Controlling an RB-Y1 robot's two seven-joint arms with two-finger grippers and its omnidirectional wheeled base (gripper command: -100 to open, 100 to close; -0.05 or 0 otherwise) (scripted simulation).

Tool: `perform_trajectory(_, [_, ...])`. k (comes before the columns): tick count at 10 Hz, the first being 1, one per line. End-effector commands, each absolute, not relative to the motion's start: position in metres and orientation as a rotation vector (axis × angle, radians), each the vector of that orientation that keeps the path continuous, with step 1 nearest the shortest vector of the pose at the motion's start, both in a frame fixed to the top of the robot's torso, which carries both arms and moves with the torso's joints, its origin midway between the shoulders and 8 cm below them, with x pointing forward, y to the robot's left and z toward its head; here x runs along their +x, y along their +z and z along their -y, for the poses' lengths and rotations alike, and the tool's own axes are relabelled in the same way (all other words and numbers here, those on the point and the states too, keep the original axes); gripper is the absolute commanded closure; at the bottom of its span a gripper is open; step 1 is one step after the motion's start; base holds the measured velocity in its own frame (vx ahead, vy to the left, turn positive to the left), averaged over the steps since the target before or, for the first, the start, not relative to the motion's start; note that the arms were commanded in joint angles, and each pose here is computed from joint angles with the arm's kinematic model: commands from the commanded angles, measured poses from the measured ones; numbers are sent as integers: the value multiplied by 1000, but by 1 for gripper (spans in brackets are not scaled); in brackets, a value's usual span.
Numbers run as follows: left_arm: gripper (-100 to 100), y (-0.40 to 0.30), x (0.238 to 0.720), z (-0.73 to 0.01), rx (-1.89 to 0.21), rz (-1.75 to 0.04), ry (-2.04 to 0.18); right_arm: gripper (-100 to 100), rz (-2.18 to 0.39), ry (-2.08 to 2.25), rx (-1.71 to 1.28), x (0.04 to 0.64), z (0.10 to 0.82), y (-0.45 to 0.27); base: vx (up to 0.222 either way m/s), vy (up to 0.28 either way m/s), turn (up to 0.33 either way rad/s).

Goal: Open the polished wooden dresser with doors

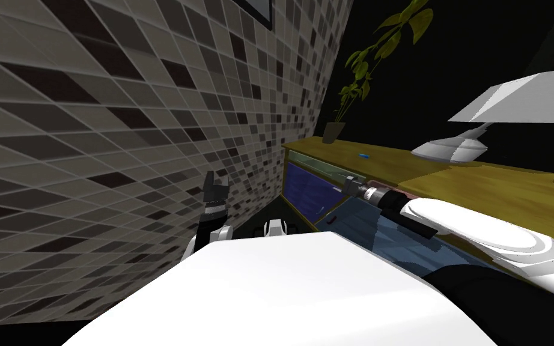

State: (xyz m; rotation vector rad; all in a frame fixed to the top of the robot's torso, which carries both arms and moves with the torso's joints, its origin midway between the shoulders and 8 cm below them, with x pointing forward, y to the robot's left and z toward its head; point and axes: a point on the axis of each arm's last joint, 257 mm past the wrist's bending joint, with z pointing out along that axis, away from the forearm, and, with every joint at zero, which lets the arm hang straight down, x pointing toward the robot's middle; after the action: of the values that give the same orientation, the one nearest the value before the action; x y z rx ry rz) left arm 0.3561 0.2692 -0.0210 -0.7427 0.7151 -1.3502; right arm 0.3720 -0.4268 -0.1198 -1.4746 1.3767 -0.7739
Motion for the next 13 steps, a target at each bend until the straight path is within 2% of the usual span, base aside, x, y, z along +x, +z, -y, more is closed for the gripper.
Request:
perform_trajectory(1, [0, -21, 356, -269, -743, -715, -1350, -100, -1308, -855, -1609, 378, 433, -117, 46, 99, -71])
perform_trajectory(6, [0, -21, 356, -269, -742, -715, -1350, -100, -1257, -901, -1693, 383, 436, -115, 35, 47, -29])
perform_trajectory(7, [0, -21, 356, -269, -742, -715, -1350, 100, -1257, -901, -1692, 383, 436, -115, 0, 0, 0])
perform_trajectory(13, [0, -21, 356, -269, -743, -715, -1351, 100, -1218, -895, -1702, 386, 425, -104, -85, 132, -49])
